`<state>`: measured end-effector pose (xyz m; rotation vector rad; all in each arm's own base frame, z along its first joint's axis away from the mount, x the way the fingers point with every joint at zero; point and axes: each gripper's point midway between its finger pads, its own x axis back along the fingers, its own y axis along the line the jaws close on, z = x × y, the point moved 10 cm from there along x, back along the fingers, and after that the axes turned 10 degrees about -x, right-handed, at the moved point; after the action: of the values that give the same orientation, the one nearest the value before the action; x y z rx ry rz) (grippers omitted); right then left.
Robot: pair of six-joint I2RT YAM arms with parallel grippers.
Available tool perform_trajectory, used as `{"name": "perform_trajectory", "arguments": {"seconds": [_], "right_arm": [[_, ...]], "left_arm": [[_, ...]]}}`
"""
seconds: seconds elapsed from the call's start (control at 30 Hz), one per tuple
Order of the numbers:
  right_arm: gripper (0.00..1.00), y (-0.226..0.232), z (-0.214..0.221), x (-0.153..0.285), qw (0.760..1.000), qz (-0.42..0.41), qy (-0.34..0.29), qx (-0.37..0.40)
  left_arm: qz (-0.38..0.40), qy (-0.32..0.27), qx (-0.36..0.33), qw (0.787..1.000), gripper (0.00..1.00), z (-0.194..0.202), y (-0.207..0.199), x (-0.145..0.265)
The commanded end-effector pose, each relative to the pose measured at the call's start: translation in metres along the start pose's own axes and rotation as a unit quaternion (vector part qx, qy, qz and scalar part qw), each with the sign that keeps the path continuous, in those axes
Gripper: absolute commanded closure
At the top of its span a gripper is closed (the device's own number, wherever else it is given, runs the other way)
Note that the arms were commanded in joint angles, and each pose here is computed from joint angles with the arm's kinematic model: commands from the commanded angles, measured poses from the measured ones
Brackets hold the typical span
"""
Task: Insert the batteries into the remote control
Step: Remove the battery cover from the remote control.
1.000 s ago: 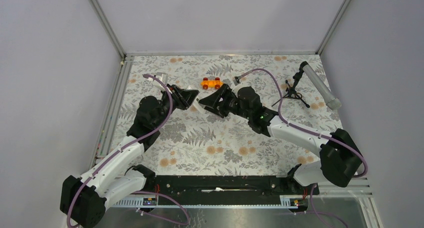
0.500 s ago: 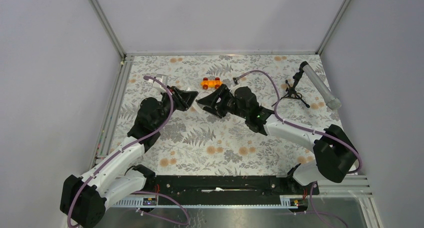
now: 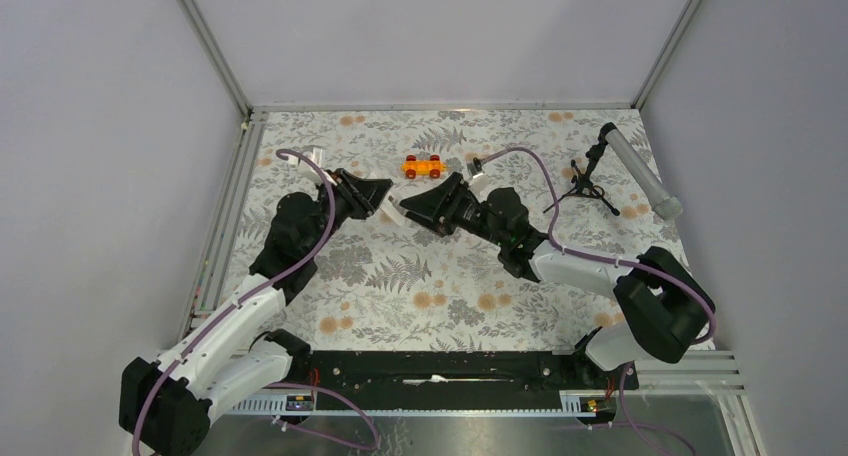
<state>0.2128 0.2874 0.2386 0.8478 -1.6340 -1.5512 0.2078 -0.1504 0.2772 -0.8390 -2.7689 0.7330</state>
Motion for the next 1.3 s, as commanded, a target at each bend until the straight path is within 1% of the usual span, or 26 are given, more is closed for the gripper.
{"name": "perform_trajectory", "arguments": {"seconds": [0.0, 0.1, 0.3, 0.43, 0.53, 0.63, 0.87, 1.27], "right_arm": [[0.37, 0.025, -0.004, 0.001, 0.993, -0.116, 0.012, 0.033], [0.37, 0.029, -0.001, 0.004, 0.987, -0.155, 0.030, 0.039], [0.37, 0.023, -0.002, 0.007, 0.978, -0.203, 0.044, 0.026], [0.39, 0.027, 0.000, 0.007, 0.968, -0.237, 0.065, 0.040], [0.39, 0.029, -0.001, 0.006, 0.967, -0.239, 0.069, 0.050], [0.39, 0.027, -0.002, 0.006, 0.969, -0.233, 0.066, 0.054], [0.39, 0.027, -0.008, 0.012, 0.971, -0.224, 0.051, 0.061], [0.39, 0.018, -0.014, 0.015, 0.980, -0.184, 0.028, 0.064]], "left_arm": [[0.159, 0.004, 0.080, 0.984, 1.00, -0.029, -0.054, 0.016], [0.158, 0.019, 0.094, 0.983, 1.00, -0.025, -0.053, 0.013], [0.156, 0.053, 0.140, 0.976, 1.00, -0.005, -0.045, 0.006], [0.140, 0.074, 0.147, 0.976, 1.00, 0.010, -0.037, 0.003], [0.107, 0.087, 0.137, 0.981, 1.00, 0.019, -0.029, 0.003], [0.071, 0.086, 0.120, 0.987, 1.00, 0.023, -0.022, 0.004], [-0.009, 0.081, 0.065, 0.995, 1.00, 0.021, -0.008, -0.001], [-0.067, 0.080, 0.014, 0.994, 1.00, 0.020, 0.005, -0.007]]}}
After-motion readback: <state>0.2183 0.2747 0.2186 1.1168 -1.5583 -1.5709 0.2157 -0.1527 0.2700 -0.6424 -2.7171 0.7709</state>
